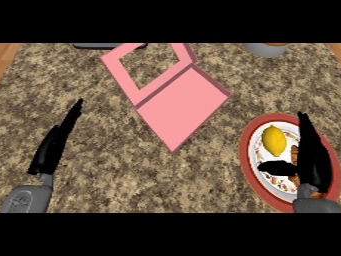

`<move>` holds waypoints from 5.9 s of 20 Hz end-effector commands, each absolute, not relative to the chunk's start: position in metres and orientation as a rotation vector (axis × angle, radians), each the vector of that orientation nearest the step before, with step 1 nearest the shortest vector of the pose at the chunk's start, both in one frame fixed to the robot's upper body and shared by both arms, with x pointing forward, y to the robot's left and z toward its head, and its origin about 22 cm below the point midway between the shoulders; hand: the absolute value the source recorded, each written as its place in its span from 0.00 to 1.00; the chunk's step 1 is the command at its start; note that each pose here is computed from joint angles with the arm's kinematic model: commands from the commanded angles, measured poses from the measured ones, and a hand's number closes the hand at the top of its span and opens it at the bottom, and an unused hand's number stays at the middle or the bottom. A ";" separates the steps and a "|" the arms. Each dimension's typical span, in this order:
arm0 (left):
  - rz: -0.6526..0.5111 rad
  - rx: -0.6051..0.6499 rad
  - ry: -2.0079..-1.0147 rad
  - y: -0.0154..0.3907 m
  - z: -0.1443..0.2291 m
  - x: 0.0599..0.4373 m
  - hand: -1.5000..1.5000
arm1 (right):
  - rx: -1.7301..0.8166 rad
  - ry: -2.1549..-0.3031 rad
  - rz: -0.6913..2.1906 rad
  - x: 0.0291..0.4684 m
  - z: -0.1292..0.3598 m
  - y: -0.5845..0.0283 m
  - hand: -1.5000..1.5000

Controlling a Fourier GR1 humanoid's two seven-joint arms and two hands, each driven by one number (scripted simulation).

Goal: Pick the lemon from the plate and place it in the cardboard box

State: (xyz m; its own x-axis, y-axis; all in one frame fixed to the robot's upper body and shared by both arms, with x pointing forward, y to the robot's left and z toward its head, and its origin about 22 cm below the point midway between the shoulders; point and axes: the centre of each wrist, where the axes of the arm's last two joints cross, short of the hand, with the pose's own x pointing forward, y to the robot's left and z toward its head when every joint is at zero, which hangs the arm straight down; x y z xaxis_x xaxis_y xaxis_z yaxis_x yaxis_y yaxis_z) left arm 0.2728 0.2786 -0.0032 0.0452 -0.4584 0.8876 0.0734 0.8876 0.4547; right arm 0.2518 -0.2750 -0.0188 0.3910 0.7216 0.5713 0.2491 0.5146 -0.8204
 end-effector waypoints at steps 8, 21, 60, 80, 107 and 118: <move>-0.418 0.320 -1.467 0.290 -0.012 0.273 0.50 | -1.163 -1.160 0.473 0.260 -0.026 -0.287 1.00; -0.420 0.328 -1.468 0.300 -0.012 0.270 0.50 | -1.407 -1.240 0.362 0.262 -0.032 -0.292 1.00; -0.534 0.242 -1.485 0.249 0.007 0.303 0.50 | -1.812 -0.629 0.265 0.419 0.242 -0.033 1.00; -0.495 0.245 -1.494 0.256 0.002 0.301 0.50 | -1.379 -0.811 0.083 0.427 0.187 -0.066 0.00; -0.424 0.307 -1.451 0.289 -0.017 0.271 0.50 | -1.364 -1.445 -0.659 0.324 0.109 -0.143 0.00; -0.413 0.331 -1.468 0.268 -0.008 0.276 0.50 | -1.403 -1.413 -0.640 0.221 0.064 -0.153 0.00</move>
